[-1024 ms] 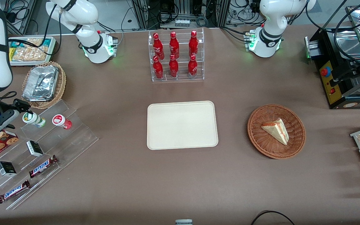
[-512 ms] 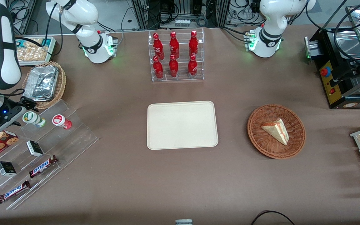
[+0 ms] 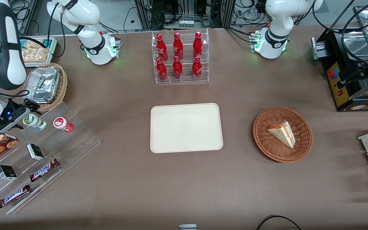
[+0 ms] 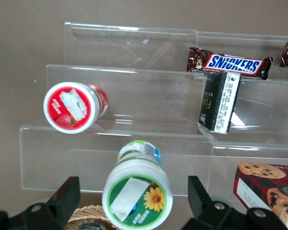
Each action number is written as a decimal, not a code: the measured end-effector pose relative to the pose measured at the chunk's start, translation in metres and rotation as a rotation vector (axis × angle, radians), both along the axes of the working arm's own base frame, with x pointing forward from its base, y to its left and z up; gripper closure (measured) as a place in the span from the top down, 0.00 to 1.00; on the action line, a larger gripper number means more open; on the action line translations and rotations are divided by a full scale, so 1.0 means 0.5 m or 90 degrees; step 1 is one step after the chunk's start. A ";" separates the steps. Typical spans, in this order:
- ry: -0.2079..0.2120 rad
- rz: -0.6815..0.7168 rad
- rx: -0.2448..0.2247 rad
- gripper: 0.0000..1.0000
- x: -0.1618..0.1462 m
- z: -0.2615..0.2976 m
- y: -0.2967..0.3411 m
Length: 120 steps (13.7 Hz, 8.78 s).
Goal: Place green gum on tray
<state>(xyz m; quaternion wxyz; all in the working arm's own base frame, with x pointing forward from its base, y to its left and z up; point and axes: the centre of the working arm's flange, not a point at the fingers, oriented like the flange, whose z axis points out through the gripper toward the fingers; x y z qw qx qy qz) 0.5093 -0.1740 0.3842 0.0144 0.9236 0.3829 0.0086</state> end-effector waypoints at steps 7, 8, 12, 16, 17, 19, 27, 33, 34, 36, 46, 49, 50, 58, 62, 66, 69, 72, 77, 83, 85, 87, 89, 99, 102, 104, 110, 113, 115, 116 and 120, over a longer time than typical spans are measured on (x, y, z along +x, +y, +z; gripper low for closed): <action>-0.006 0.018 -0.003 0.87 -0.008 -0.012 -0.005; -0.005 0.020 -0.003 0.75 -0.008 -0.012 -0.004; -0.006 0.022 -0.003 0.59 -0.007 -0.012 -0.002; -0.019 0.028 -0.007 0.59 0.003 0.007 0.006; -0.026 0.029 -0.010 0.59 0.010 0.021 0.006; -0.037 0.032 -0.013 0.59 0.027 0.056 0.013; 0.043 -0.097 0.000 0.59 0.120 0.164 0.190; 0.072 -0.183 -0.017 0.59 0.136 0.135 0.425; 0.072 -0.197 -0.020 0.59 0.132 0.132 0.472; 0.073 -0.228 -0.028 0.59 0.120 0.123 0.567; 0.067 -0.405 -0.042 0.59 0.070 -0.046 0.970; 0.049 -0.446 -0.040 0.59 0.041 -0.109 1.087; 0.046 -0.459 -0.042 0.59 0.036 -0.124 1.117; 0.039 -0.551 0.002 0.59 0.003 -0.212 1.307; 0.046 -0.560 0.035 0.59 -0.005 -0.234 1.337; 0.040 -0.557 0.048 0.59 -0.009 -0.251 1.351; 0.040 -0.557 0.045 0.59 -0.009 -0.260 1.351; 0.036 -0.558 0.050 0.59 -0.006 -0.276 1.352; 0.036 -0.556 0.048 0.59 -0.010 -0.299 1.356; 0.030 -0.550 0.045 1.00 -0.010 -0.301 1.356; 0.030 -0.549 0.045 1.00 -0.011 -0.301 1.357; 0.030 -0.547 0.045 1.00 -0.013 -0.301 1.358; 0.030 -0.545 0.045 1.00 -0.013 -0.301 1.359; 0.021 -0.491 0.018 1.00 -0.001 -0.196 1.339; 0.033 -0.460 0.001 1.00 0.010 -0.098 1.301; 0.055 -0.427 -0.023 1.00 0.026 -0.033 1.244; 0.113 -0.379 -0.061 1.00 0.094 0.077 1.046; 0.137 -0.366 -0.063 1.00 0.146 0.098 0.916; 0.143 -0.363 -0.050 1.00 0.185 0.119 0.803; 0.142 -0.372 -0.042 1.00 0.199 0.132 0.744; 0.127 -0.442 -0.013 1.00 0.207 0.197 0.561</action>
